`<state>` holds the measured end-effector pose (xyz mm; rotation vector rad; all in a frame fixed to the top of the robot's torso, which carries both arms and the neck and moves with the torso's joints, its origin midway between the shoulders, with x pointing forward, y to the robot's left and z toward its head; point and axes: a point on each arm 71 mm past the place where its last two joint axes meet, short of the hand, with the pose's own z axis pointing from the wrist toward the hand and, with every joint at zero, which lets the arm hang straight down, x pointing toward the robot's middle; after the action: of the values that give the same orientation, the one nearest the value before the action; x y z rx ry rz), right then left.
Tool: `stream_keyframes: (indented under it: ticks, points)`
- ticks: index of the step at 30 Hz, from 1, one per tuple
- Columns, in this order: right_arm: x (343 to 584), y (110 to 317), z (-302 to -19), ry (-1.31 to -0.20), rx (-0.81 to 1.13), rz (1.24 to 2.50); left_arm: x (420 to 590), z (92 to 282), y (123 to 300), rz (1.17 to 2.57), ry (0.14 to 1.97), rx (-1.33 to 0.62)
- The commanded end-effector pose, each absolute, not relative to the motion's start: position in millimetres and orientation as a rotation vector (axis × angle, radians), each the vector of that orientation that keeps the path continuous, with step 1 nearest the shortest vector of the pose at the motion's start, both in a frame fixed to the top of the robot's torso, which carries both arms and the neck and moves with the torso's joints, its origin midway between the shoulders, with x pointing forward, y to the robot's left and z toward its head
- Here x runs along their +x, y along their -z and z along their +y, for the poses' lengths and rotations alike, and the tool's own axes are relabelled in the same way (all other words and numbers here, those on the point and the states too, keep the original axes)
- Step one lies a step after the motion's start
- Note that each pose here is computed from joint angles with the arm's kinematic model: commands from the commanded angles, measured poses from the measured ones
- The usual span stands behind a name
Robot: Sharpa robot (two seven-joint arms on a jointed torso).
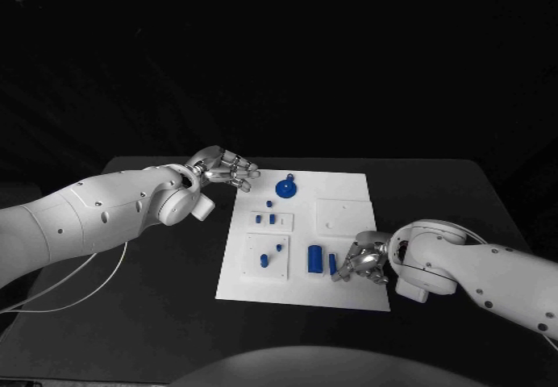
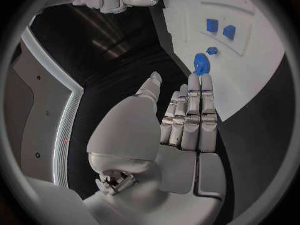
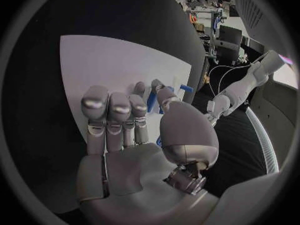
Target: Assemble the parts on the task board
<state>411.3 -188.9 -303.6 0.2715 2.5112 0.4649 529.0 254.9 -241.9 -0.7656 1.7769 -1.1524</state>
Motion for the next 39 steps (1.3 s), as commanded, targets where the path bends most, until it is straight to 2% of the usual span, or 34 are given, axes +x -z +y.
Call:
stream_keyframes:
  ticks: [1,10,23,39]
  points:
    - [409.2,315.3,-196.7,-0.369,0.248,2.555,528.5,253.2,242.1,1.79,1.169,-0.761]
    - [409.4,317.1,-194.2,-0.377,0.239,2.569,528.4,254.0,242.3,1.792,1.166,-0.759]
    - [403.8,312.2,-190.2,-0.476,0.242,2.531,528.1,255.1,242.3,1.791,1.163,-0.759]
    - [402.9,307.2,-194.6,-0.523,0.253,2.508,528.2,255.6,242.3,1.79,1.162,-0.759]
